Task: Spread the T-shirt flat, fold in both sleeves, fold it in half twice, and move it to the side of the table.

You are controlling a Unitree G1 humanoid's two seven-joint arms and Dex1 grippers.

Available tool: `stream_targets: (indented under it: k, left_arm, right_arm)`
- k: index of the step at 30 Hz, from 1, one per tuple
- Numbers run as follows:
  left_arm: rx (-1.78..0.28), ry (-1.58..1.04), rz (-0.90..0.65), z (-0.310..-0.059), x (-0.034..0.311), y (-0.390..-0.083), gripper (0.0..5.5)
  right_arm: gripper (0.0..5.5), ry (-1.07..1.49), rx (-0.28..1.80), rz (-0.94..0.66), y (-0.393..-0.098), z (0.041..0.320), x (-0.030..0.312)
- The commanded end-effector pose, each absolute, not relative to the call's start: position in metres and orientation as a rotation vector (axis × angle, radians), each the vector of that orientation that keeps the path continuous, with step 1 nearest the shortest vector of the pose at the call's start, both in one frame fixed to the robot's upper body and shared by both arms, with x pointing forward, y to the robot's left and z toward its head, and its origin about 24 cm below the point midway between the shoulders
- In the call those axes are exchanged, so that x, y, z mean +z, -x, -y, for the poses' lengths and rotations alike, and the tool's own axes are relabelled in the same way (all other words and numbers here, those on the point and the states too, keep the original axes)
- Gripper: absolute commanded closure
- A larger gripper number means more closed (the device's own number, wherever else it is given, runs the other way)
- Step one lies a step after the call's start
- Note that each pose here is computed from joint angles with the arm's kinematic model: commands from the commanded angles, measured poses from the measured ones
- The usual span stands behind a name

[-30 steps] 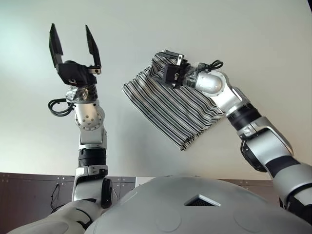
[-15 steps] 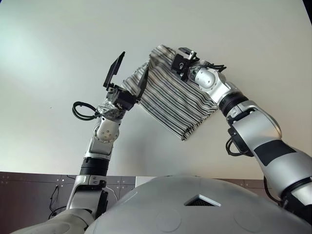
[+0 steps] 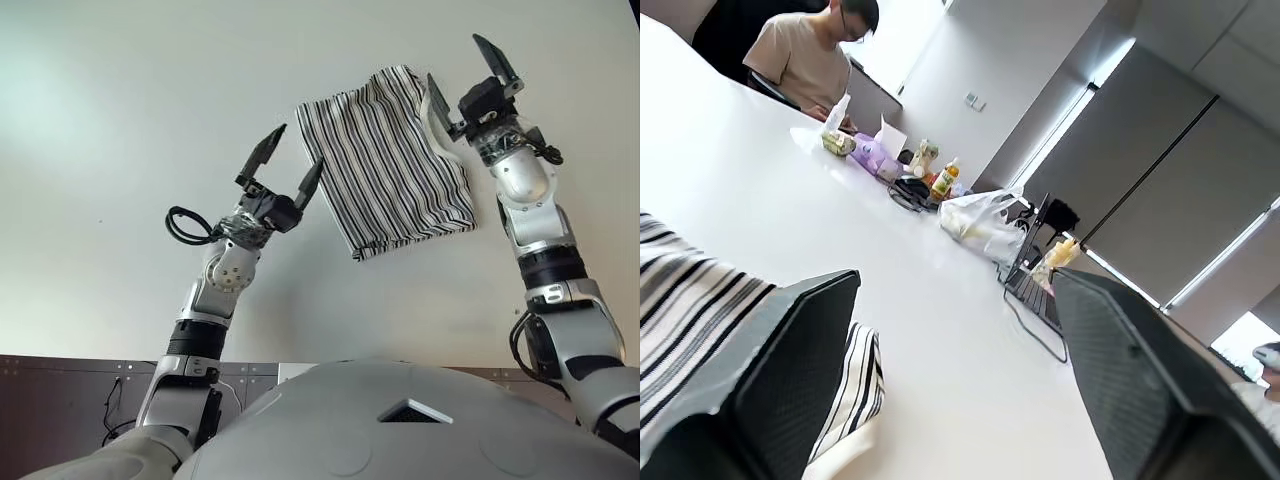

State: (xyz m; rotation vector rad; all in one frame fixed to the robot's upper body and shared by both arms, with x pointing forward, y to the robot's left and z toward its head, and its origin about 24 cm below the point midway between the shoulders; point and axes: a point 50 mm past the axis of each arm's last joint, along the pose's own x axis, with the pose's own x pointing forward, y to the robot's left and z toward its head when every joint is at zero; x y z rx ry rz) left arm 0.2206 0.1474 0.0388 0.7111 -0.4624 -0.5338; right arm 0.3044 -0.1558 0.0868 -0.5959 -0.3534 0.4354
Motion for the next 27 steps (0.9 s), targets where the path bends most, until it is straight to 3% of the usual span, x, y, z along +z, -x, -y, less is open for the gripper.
stream_targets:
  k: [1, 5, 11, 19, 23, 27]
  left_arm:
    - [-1.037, -1.072, 0.493, -0.103, 0.032, -0.228, 2.13]
    - [-1.223, -1.26, 0.424, -0.093, 0.012, -0.243, 2.13]
    - [-1.472, -1.466, 0.29, -0.136, 0.004, -0.231, 2.13]
    - [-1.401, -1.409, 0.264, -0.166, 0.017, -0.209, 2.13]
    - [-1.313, -1.335, 0.326, -0.161, 0.024, -0.202, 2.13]
    - [-1.227, -1.341, 0.363, -0.164, 0.03, -0.199, 2.13]
  right_arm:
    - [2.0, 0.72, 0.357, 0.412, -0.29, 0.173, 0.113]
    - [2.0, 0.722, 0.309, 0.397, -0.293, 0.173, 0.116]
    - [2.0, 0.772, 0.343, 0.39, -0.288, 0.165, 0.113]
    - [2.0, 0.816, 0.377, 0.305, -0.283, 0.167, 0.091]
    - [2.0, 0.838, 0.408, 0.251, -0.274, 0.171, 0.076]
    - [2.0, 0.795, 0.456, 0.262, -0.259, 0.177, 0.082]
